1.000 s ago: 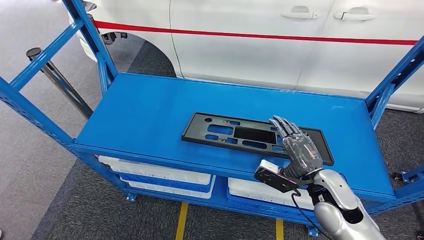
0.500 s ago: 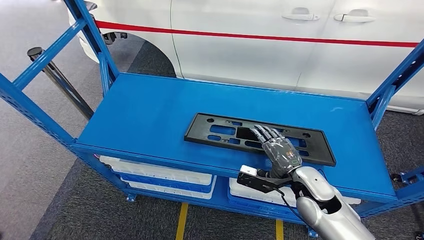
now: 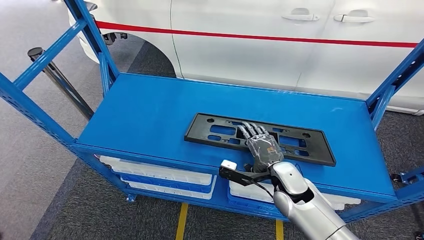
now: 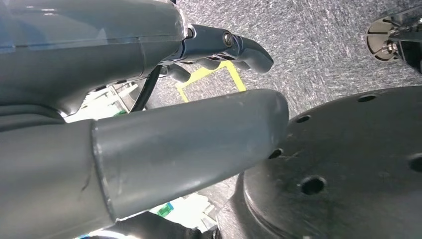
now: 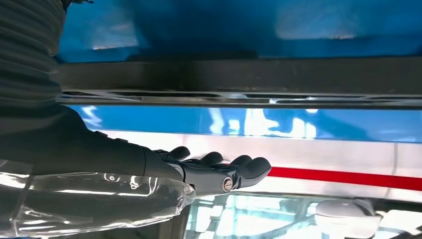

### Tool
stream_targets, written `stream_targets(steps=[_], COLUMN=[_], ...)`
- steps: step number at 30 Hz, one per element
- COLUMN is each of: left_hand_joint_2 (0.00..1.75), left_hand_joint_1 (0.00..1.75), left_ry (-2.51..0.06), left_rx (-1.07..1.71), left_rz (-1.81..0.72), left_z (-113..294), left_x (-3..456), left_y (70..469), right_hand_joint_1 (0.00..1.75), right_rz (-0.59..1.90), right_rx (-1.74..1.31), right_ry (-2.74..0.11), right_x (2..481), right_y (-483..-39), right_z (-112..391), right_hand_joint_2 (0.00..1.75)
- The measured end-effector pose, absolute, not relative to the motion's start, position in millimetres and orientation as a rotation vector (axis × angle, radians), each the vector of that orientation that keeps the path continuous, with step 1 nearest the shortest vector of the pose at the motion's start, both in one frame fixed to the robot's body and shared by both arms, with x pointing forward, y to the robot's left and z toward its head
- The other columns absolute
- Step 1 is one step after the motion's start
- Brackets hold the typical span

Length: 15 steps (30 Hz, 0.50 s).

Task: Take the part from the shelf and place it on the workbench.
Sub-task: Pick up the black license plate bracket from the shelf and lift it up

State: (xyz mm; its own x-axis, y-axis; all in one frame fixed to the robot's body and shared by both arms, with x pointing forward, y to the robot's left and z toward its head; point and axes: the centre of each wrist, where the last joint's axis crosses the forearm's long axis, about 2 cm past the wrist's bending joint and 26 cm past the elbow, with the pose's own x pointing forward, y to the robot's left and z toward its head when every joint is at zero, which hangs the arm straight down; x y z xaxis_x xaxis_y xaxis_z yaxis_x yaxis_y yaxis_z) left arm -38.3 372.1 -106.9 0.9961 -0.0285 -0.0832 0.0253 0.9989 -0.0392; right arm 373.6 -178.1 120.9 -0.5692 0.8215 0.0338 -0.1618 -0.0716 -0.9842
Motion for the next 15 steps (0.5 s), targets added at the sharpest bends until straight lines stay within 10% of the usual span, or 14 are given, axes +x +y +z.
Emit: stream_targets(steps=[11, 15], left_hand_joint_2=[0.00, 0.00], left_hand_joint_1=[0.00, 0.00], left_ry=[0.032, 0.002], left_rx=[-0.043, -0.044], left_rz=[-0.012, -0.011], left_z=[-107.3, -107.3], left_x=[-38.0, -38.7], left_y=[369.0, 368.9], right_hand_joint_1=[0.01, 1.75], right_rz=[1.703, 1.700], right_rx=[-0.908, -0.998], right_ry=[-1.385, -1.284], right_x=[379.9, 384.8], right_y=[-169.7, -178.9], right_z=[108.1, 104.7], right_hand_joint_2=[1.75, 1.75])
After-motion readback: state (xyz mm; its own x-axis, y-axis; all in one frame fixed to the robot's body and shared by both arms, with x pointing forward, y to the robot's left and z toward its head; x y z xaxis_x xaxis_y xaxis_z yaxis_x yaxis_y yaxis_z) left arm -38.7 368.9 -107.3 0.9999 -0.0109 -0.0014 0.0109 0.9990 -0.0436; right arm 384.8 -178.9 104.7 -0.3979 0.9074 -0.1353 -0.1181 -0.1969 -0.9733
